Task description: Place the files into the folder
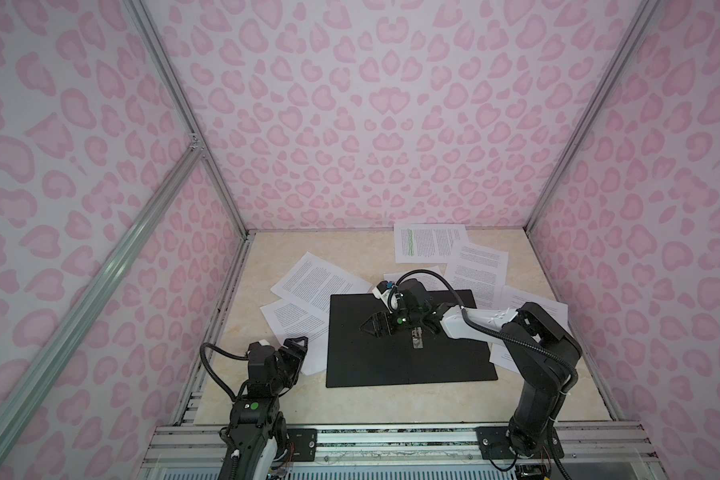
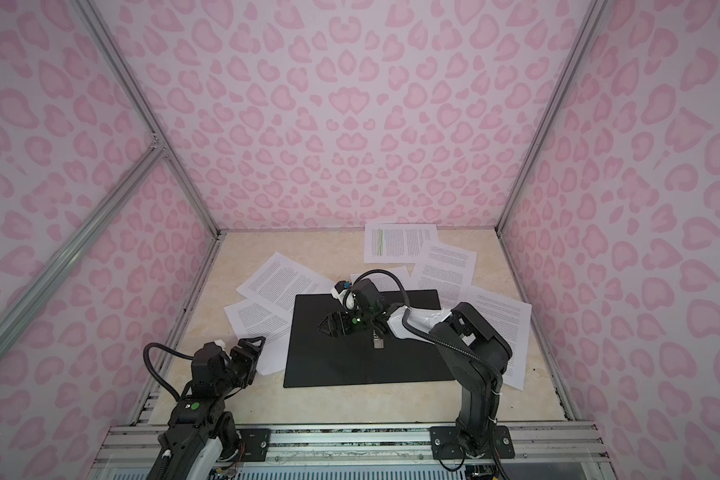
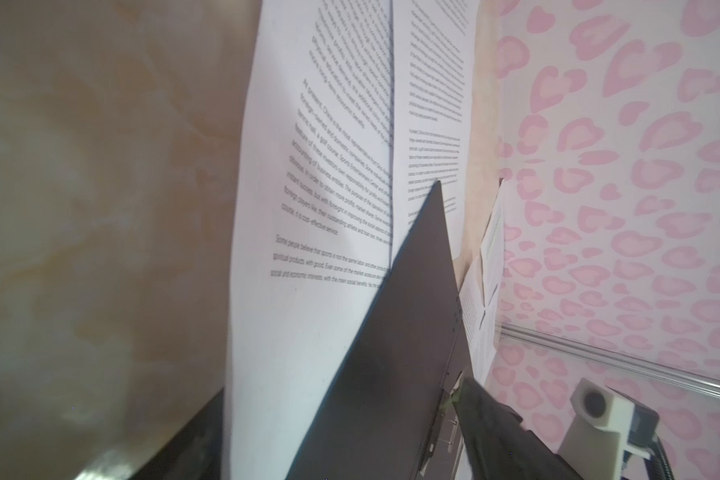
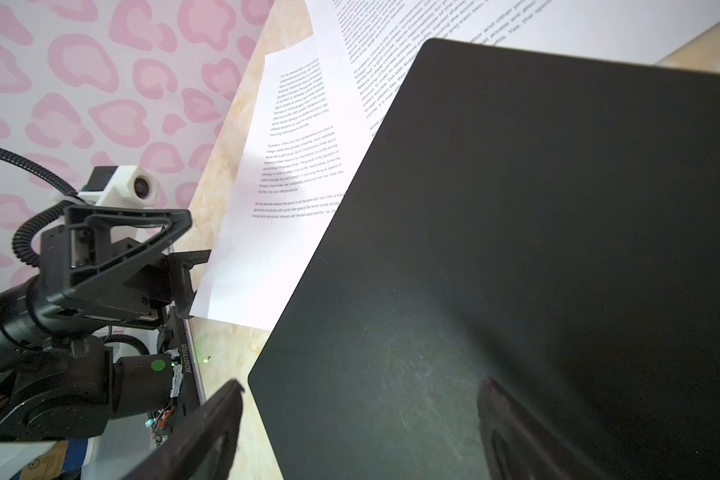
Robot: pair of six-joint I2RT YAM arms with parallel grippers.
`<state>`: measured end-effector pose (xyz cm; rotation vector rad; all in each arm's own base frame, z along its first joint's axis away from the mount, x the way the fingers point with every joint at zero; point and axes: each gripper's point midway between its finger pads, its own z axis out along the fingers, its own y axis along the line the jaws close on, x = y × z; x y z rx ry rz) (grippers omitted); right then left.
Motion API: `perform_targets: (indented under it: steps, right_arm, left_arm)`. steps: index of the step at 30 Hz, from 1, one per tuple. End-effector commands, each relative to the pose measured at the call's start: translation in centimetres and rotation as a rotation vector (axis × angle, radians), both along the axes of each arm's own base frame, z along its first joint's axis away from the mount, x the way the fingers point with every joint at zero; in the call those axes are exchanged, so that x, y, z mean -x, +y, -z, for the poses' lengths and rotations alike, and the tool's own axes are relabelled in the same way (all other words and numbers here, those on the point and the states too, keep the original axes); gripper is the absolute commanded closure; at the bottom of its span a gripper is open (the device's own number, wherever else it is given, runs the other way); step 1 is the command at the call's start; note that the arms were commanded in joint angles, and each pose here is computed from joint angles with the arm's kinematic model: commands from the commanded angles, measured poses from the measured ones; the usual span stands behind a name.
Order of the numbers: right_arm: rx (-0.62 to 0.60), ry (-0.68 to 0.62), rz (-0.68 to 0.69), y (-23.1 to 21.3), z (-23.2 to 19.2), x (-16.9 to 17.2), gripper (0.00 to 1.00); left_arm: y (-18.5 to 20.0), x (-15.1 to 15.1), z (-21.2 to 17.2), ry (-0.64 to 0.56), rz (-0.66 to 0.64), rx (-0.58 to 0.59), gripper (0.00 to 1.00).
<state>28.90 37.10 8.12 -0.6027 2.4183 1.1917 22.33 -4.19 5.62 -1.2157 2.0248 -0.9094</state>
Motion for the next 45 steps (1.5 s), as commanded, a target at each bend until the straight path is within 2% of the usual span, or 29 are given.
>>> perform_targets:
  steps: [1, 3, 10, 17, 21, 26, 29, 32, 40, 45]
  right_arm:
    - [-0.013, -0.004, 0.005, -0.3, -0.1, -0.1, 0.12]
    - [-0.018, 0.001, 0.014, -0.5, -0.1, -0.2, 0.12]
    - [-0.008, -0.001, 0.047, -1.5, 0.1, -0.9, 0.12]
    - [0.01, -0.022, 0.095, -3.0, -0.2, -1.8, 0.12]
    - [0.024, -0.031, 0.147, -4.6, -0.2, -2.7, 0.12]
    - [0.086, -0.037, 0.304, -8.8, 0.1, -4.7, 0.12]
    - [0.219, -0.033, 0.442, -12.7, 1.3, -5.7, 0.12]
    - [0.29, -0.008, 0.535, -15.2, 1.7, -6.0, 0.11]
    - [0.346, 0.097, 0.592, -16.1, 2.9, -4.3, 0.05]
    - [0.355, 0.104, 0.597, -14.8, 3.0, -2.7, 0.03]
  left_arm:
    - [0.2, 0.3, 0.6, 0.041, 0.0, -0.021, 0.32]
    - [0.4, 0.3, 0.4, 0.036, -0.008, -0.025, 0.37]
    - [0.7, 0.3, -0.3, 0.039, -0.007, -0.054, 0.71]
    - [0.7, 0.3, -1.2, 0.049, 0.022, -0.09, 0.97]
    - [0.6, 0.1, -3.3, 0.016, 0.061, -0.133, 0.97]
    - [0.6, 0.0, -7.2, -0.041, 0.139, -0.237, 0.97]
    - [0.8, 0.3, -9.3, -0.063, 0.171, -0.298, 0.97]
    - [1.3, 0.7, -11.0, -0.063, 0.182, -0.359, 0.97]
    - [2.2, 2.0, -17.5, -0.126, 0.192, -0.48, 0.97]
    - [2.0, 2.5, -20.8, -0.179, 0.222, -0.525, 0.97]
